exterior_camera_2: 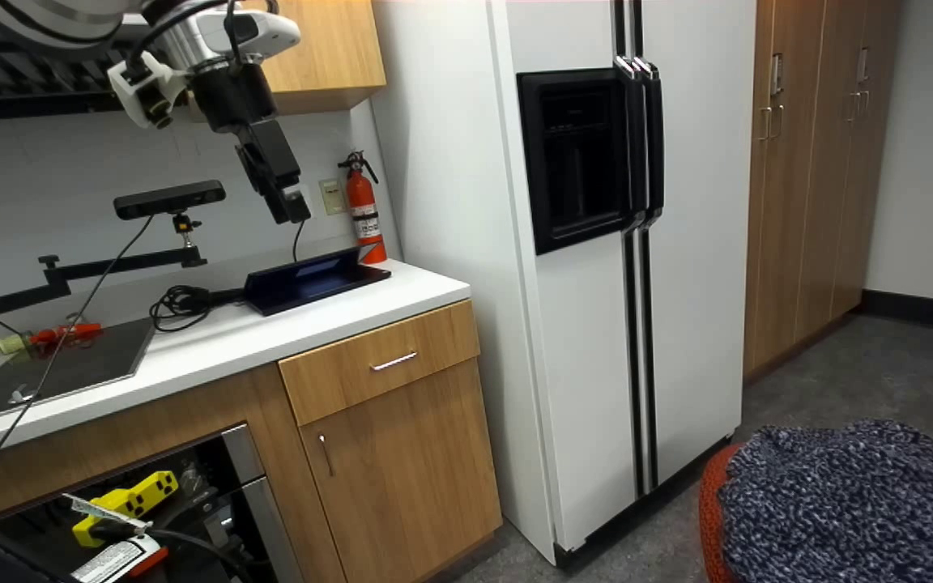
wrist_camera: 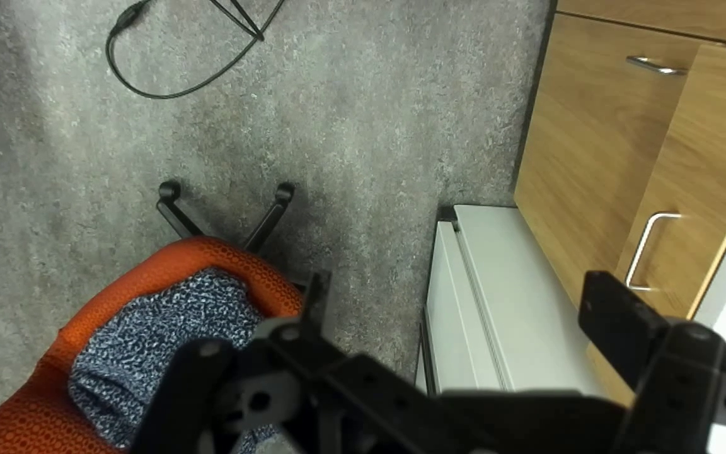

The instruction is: Open the top drawer of the cabinet to the right.

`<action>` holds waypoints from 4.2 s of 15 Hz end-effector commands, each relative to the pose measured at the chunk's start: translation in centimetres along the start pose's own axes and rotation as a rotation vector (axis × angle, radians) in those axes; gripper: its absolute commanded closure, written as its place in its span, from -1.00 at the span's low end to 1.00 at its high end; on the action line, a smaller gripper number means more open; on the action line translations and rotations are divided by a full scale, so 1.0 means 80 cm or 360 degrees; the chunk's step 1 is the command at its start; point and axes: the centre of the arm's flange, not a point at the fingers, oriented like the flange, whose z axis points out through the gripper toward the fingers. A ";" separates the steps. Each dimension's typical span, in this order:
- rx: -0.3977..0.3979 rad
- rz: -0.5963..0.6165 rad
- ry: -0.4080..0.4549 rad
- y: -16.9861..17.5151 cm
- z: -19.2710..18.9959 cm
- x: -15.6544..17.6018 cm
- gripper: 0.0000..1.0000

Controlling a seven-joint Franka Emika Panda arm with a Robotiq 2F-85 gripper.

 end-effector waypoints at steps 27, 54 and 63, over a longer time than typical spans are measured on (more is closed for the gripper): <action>0.0001 -0.0034 -0.0095 -0.013 0.047 0.118 -1.00; 0.0395 -0.0158 -0.0352 -0.099 0.246 0.233 -1.00; 0.0737 -0.0208 -0.0393 -0.115 0.366 0.232 -1.00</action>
